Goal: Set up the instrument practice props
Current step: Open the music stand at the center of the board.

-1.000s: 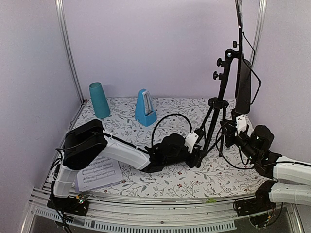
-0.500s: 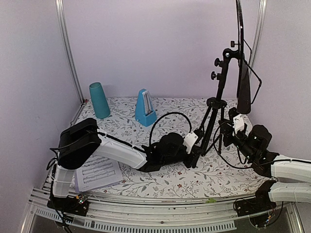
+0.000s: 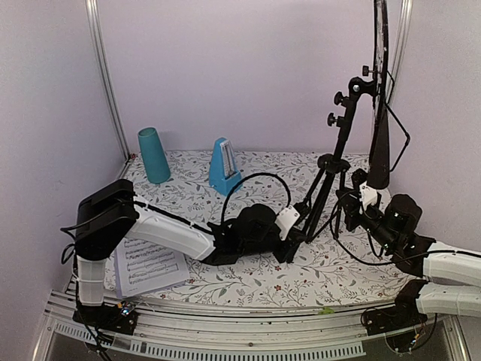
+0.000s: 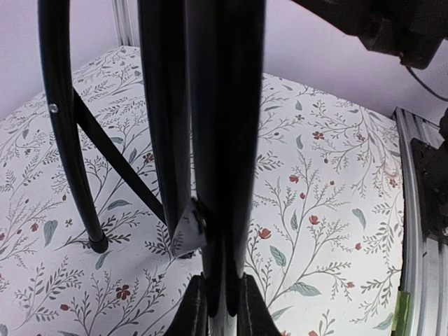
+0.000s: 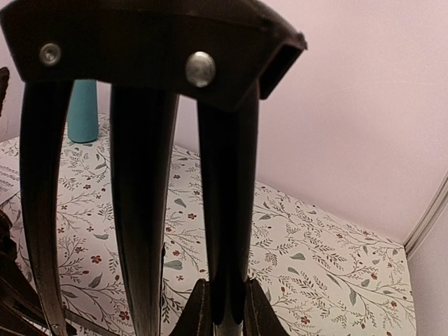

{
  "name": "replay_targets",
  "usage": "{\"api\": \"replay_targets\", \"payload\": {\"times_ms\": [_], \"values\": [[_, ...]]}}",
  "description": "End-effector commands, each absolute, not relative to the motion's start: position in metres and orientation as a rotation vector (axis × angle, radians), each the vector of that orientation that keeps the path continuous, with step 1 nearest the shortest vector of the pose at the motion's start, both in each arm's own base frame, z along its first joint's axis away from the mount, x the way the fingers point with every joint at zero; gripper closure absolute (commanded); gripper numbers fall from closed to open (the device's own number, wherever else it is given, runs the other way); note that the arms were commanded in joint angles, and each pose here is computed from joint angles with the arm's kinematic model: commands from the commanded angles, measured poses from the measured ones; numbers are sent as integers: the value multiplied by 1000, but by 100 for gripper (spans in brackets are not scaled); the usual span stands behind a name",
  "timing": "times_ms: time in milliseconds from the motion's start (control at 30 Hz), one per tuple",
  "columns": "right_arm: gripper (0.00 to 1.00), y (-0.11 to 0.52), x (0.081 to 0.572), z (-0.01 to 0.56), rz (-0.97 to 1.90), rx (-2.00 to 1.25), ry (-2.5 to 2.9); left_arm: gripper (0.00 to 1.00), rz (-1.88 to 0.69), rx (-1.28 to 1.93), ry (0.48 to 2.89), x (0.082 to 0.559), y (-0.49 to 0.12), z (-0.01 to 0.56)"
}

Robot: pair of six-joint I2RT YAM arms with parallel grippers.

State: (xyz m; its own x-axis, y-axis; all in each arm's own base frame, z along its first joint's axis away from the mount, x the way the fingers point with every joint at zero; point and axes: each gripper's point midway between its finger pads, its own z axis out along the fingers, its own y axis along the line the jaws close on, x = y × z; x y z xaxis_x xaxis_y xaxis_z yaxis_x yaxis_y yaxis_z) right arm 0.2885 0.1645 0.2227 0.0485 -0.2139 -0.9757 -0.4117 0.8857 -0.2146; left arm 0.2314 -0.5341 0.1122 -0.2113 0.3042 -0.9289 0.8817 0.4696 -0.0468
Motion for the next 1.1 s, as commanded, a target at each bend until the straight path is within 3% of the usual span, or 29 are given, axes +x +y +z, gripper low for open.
{"api": "replay_targets", "payload": {"times_ms": [0, 867, 967, 1067], "values": [[93, 107, 299, 219, -70, -285, 1630, 100, -635, 1114, 1887, 227, -504, 76], [95, 112, 307, 233, -174, -323, 1771, 100, -652, 1141, 2014, 226, -467, 48], [89, 128, 306, 241, -74, -365, 1741, 100, -659, 1147, 2012, 226, -467, 47], [74, 147, 306, 236, 14, -431, 1720, 100, -665, 1159, 2006, 225, -471, 48]]}}
